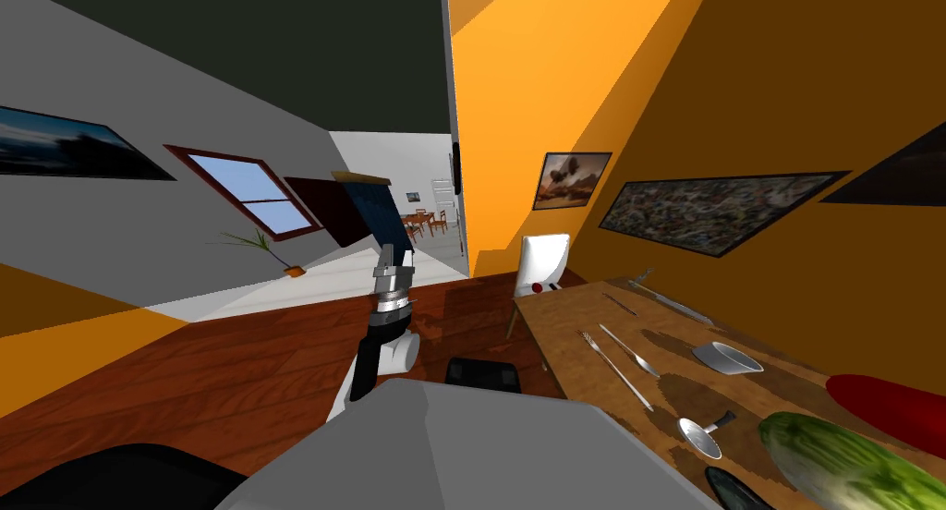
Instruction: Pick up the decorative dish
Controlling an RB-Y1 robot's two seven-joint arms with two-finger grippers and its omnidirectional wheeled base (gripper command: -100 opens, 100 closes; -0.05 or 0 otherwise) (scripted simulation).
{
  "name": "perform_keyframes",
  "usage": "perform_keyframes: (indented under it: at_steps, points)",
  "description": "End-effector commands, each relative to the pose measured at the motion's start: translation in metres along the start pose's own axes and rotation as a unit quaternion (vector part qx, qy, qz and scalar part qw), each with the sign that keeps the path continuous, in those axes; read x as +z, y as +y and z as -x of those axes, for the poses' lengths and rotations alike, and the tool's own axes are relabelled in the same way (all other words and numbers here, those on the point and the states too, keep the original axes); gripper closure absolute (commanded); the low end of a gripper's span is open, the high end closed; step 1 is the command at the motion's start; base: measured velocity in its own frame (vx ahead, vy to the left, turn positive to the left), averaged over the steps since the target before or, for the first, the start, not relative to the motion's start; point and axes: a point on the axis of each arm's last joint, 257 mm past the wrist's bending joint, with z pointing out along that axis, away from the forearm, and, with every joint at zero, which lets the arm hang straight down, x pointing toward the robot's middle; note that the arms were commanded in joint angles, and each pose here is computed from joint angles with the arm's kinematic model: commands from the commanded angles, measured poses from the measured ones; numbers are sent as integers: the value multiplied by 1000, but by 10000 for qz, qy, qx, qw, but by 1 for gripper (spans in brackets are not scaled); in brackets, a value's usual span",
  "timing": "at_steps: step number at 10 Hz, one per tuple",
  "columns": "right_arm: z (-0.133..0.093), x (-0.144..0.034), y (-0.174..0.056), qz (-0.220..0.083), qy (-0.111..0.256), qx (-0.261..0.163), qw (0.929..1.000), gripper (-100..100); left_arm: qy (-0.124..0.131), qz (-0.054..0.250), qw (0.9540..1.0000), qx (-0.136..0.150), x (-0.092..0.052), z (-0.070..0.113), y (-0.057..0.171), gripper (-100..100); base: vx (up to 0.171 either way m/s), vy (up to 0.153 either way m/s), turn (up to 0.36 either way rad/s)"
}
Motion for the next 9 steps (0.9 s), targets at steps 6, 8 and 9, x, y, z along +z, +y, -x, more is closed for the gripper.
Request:
perform_keyframes:
  at_steps: [6,8,9]
  points:
    - [-50,-11,30,317,359,-1083,9930,-100,0,0,10000,0,0,0,0,0,8,-40,29]
    - [-45,-6,41,346,399,-1084,9927,-100,0,0,10000,0,0,0,0,0,-11,-22,32]
    - [-41,-2,47,357,419,-1065,9928,-100,0,0,10000,0,0,0,0,0,-21,-100,79]
